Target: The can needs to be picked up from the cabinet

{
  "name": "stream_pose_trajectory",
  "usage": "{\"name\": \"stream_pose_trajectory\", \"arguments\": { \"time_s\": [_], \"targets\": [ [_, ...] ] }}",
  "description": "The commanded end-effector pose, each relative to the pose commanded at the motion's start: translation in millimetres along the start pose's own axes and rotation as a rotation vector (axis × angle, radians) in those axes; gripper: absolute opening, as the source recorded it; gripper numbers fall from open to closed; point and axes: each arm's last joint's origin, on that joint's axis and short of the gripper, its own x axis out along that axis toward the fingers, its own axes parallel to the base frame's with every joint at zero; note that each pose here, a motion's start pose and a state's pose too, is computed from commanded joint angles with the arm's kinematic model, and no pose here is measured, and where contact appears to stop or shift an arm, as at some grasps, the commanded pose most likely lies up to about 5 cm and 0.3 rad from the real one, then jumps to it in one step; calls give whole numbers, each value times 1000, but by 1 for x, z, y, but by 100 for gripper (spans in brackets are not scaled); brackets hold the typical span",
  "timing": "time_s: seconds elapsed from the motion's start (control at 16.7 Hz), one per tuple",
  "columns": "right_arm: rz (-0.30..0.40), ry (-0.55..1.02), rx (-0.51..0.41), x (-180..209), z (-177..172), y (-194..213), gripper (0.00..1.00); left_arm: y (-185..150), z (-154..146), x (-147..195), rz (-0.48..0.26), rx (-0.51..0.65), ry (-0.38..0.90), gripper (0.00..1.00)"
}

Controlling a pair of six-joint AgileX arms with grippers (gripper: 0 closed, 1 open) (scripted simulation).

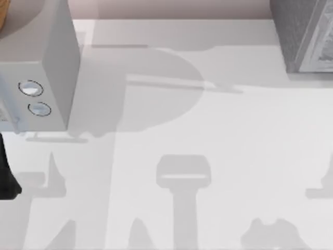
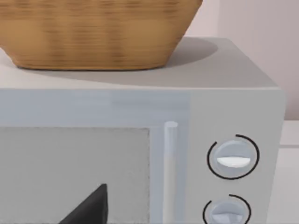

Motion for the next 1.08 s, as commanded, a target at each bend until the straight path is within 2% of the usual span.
{"name": "stream_pose_trajectory", "arguments": {
  "time_s": [0.36, 0.54, 0.78, 1.08],
  "targets": [
    [6, 6, 2, 1, 0, 0, 0, 0, 0, 0, 0, 0, 0, 100],
    [36, -23, 0, 5, 12, 0, 0, 0, 0, 0, 0, 0, 0, 100],
    [130, -56, -7, 25, 34, 0, 0, 0, 0, 0, 0, 0, 0, 100],
    [309, -52, -14, 79, 43, -2, 0, 0, 0, 0, 0, 0, 0, 100]
  ]
}}
